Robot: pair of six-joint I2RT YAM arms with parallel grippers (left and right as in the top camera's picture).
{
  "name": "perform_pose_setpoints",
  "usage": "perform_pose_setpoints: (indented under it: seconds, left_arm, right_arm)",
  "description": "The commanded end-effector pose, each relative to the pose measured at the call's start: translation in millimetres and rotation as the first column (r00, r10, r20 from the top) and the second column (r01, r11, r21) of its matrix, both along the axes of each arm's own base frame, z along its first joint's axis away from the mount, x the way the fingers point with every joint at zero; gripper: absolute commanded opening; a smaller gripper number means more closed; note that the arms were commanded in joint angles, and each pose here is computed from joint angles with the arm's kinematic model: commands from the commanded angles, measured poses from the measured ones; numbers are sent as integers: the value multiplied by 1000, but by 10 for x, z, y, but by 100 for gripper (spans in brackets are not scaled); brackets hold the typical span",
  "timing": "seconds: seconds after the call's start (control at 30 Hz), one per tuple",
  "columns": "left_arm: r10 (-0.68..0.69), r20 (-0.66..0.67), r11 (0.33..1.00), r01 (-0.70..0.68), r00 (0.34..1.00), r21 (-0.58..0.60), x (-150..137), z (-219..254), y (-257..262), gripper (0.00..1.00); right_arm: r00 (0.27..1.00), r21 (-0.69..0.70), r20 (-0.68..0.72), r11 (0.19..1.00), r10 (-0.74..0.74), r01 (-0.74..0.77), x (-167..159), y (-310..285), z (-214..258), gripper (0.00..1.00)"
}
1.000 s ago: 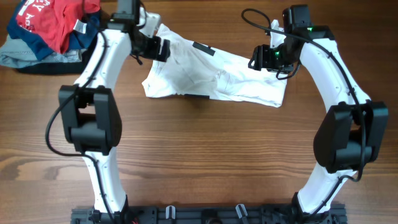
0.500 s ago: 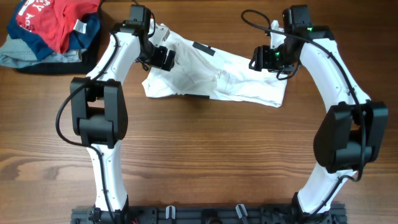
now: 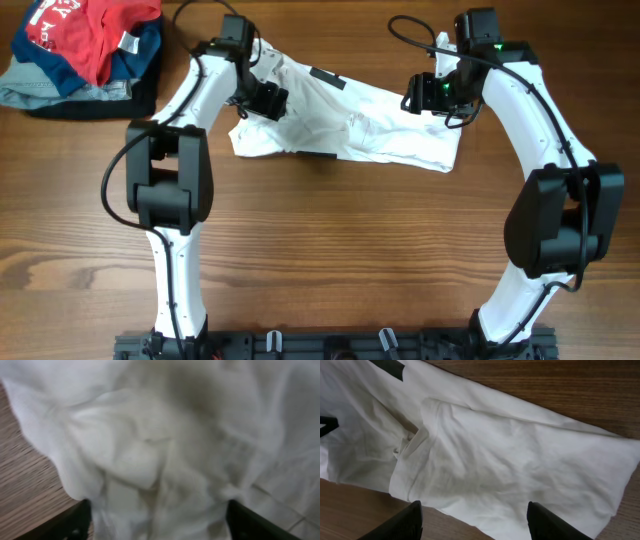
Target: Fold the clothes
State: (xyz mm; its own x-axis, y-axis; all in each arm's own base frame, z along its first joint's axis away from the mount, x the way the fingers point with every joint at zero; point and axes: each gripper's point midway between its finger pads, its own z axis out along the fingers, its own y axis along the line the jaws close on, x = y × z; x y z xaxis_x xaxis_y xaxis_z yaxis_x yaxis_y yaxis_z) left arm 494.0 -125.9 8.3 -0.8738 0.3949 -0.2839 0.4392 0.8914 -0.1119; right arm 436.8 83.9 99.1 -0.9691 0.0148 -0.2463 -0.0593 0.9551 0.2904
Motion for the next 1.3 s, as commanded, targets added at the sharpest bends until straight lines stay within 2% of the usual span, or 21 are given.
perform_pose_setpoints:
  seconds: [0.0, 0.07, 0.13, 0.17, 0.2, 0.23, 0.4, 0.5, 0.57, 0.6, 0.67, 0.97, 1.13, 1.27]
  left_arm:
    - [-46, -11, 999, 46, 999, -3, -35, -99, -173, 78]
    - [-44, -29, 999, 44, 999, -1, -64, -157, -179, 73]
    - [-34, -52, 999, 34, 998, 5, -99, -224, -159, 65]
    - [0, -61, 1000, 1, 998, 20, -96, -265, -112, 57]
    - [36, -62, 999, -34, 997, 41, -81, -279, -47, 34]
    - [81, -59, 995, -77, 995, 70, -59, -293, 48, 6]
    - [283, -51, 954, -276, 958, 116, 7, -230, 447, 4]
    - [385, -46, 920, -379, 922, 101, 25, -53, 700, 4]
    - [439, -38, 896, -434, 898, 88, 28, 97, 846, 4]
    - [447, -40, 893, -444, 894, 76, 9, 190, 893, 4]
    - [460, -44, 887, -456, 887, 76, -51, 339, 967, 4]
    - [459, -37, 887, -456, 888, 72, -220, 748, 970, 4]
    - [455, -15, 890, -454, 890, 37, -273, 1017, 940, 4]
    - [426, 11, 904, -425, 905, -37, -307, 1309, 773, 4]
  right_arm:
    - [998, -18, 67, 1000, 16, -14, 70, -19, 213, 67]
    - [998, -18, 67, 1000, 16, -15, 69, -19, 213, 67]
    - [998, -20, 66, 1000, 15, -14, 68, -22, 212, 67]
    - [998, -22, 66, 1000, 16, -14, 66, -25, 210, 67]
    - [998, -22, 66, 1000, 15, -14, 65, -25, 210, 67]
    - [998, -21, 66, 1000, 15, -14, 65, -24, 210, 67]
    - [998, -19, 64, 1000, 15, -13, 65, -17, 208, 67]
    - [998, 5, 59, 1000, 5, -6, 66, 25, 204, 59]
    - [998, 37, 56, 999, 11, -13, 70, 80, 201, 42]
    - [999, 50, 53, 999, 12, -14, 71, 103, 196, 26]
    - [999, 87, 42, 996, 22, -25, 61, 171, 178, 4]
    - [990, 208, -52, 971, 128, -114, -20, 684, -244, 4]
    - [990, 146, -108, 987, 87, -71, 29, 613, -630, 4]
    - [985, 123, -152, 990, 80, -62, 23, 580, -927, 4]
